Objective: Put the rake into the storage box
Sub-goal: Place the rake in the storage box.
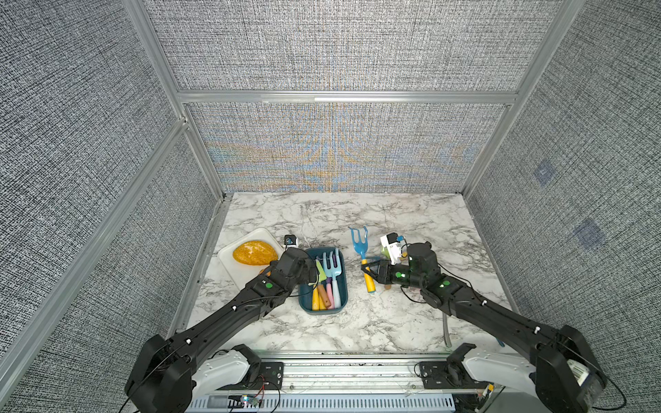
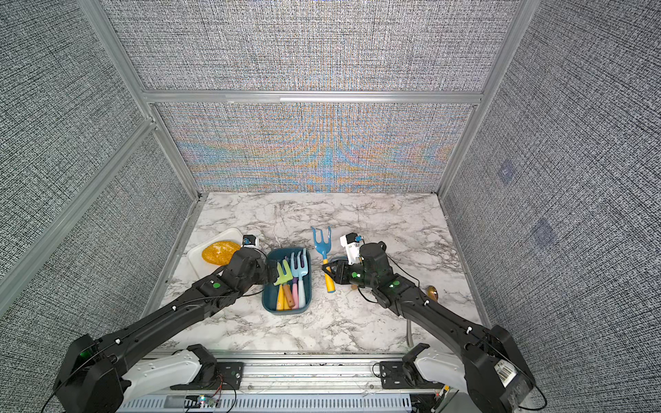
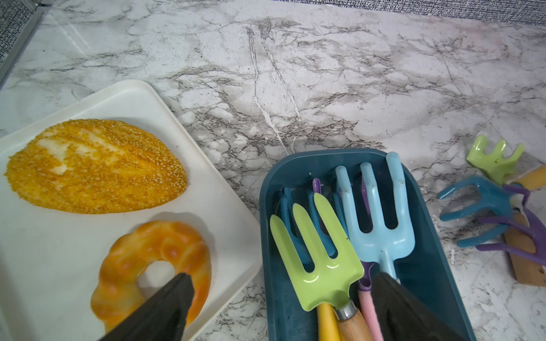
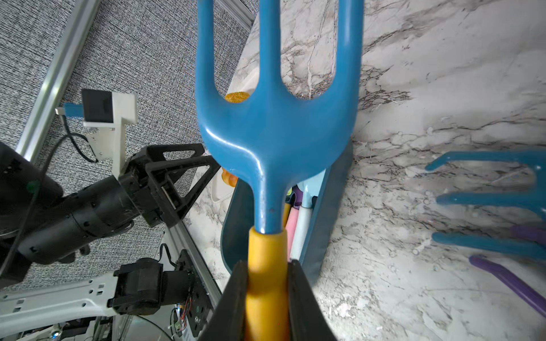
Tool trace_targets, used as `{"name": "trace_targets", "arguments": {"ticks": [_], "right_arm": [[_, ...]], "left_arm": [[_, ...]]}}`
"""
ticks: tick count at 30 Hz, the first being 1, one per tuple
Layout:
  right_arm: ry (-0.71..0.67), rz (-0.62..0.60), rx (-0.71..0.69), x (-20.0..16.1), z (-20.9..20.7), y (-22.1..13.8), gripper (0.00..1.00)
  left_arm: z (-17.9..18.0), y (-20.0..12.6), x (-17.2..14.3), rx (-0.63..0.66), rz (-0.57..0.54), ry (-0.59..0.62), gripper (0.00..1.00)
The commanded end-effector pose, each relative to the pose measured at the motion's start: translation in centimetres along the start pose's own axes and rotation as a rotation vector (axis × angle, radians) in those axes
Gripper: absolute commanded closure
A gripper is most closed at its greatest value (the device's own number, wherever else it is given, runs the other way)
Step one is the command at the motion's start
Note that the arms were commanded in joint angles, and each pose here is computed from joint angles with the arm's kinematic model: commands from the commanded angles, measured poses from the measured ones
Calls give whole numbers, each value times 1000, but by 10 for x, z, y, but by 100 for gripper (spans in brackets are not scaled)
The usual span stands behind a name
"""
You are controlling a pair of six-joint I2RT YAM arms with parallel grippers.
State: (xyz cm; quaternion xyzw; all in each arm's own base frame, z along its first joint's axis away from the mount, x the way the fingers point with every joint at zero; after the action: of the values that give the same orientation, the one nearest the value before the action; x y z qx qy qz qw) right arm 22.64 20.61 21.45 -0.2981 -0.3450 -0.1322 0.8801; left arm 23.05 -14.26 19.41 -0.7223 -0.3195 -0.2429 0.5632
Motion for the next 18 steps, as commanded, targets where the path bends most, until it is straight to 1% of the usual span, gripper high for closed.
{"name": "trace_targets", "arguments": {"ticks": [1, 6, 11, 18], "right_arm": [[-47, 36, -124, -5, 3, 12, 100], [-82, 77, -182, -9, 30, 38, 100], [-71, 124, -231, -22, 46, 63, 100], [-20, 165, -222, -37, 56, 96, 100]], "left_arm": [[0, -2, 4, 0, -30, -10, 1], [6, -8, 6, 28, -67, -26, 1], [16, -21, 8, 51, -128, -57, 1], [26, -36, 10, 48, -199, -96, 1]]}}
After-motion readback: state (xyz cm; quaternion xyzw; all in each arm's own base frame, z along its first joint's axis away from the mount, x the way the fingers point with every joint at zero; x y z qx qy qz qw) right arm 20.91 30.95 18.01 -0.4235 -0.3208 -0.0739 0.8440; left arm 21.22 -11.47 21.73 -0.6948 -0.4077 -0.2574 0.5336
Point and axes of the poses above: each gripper's point midway between its finger pads, its own y axis out along the fingers, its own z axis along the line the jaws close on, x = y × z, the point moved 8 cm from there along -y, back along the fingers, and after that the axes turned 10 degrees about -y, right-handed, at the moved point
